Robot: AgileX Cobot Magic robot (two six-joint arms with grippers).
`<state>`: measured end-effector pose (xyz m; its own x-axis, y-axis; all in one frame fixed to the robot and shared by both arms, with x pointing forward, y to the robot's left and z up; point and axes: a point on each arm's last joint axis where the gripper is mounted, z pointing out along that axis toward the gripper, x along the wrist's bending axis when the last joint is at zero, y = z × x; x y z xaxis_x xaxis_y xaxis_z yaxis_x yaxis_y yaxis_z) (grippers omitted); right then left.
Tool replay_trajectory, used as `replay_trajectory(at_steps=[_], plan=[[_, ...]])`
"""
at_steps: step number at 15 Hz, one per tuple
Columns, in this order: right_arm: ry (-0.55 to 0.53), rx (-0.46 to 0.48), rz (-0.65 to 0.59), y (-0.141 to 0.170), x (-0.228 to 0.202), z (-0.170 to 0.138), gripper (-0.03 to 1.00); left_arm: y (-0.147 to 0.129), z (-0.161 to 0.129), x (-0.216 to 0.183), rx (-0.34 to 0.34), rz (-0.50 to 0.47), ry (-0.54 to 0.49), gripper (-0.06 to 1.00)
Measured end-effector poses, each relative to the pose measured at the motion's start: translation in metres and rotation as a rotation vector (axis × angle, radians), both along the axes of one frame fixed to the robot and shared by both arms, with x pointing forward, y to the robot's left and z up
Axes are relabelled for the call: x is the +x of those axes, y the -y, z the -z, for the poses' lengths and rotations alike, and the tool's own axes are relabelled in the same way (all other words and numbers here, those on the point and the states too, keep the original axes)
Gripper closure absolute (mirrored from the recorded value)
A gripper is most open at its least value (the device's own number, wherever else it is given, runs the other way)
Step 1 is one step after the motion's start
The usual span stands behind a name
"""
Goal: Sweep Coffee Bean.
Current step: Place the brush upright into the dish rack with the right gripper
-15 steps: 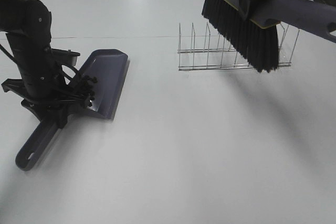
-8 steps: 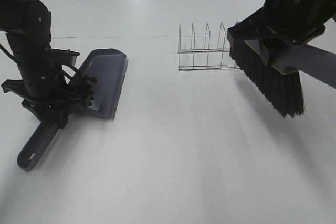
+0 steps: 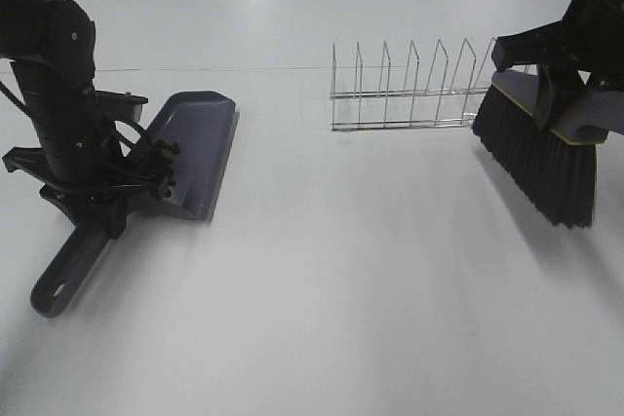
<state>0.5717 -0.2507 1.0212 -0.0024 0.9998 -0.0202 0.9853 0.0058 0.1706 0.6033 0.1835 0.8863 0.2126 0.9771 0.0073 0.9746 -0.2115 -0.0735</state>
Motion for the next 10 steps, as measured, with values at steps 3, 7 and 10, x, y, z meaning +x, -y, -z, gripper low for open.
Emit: replay_trajectory(at_steps=[3, 7, 10], plan=[[0.010, -0.001, 0.007, 0.003, 0.014, 0.020, 0.65, 0.000, 0.000, 0.000, 0.000, 0.000, 0.000, 0.61], [0.056, -0.076, 0.007, 0.007, 0.039, 0.039, 0.65, 0.000, 0.000, 0.000, 0.000, 0.000, 0.000, 0.61], [0.087, -0.145, 0.021, 0.011, 0.056, 0.043, 0.65, 0.000, 0.000, 0.000, 0.000, 0.000, 0.000, 0.61]])
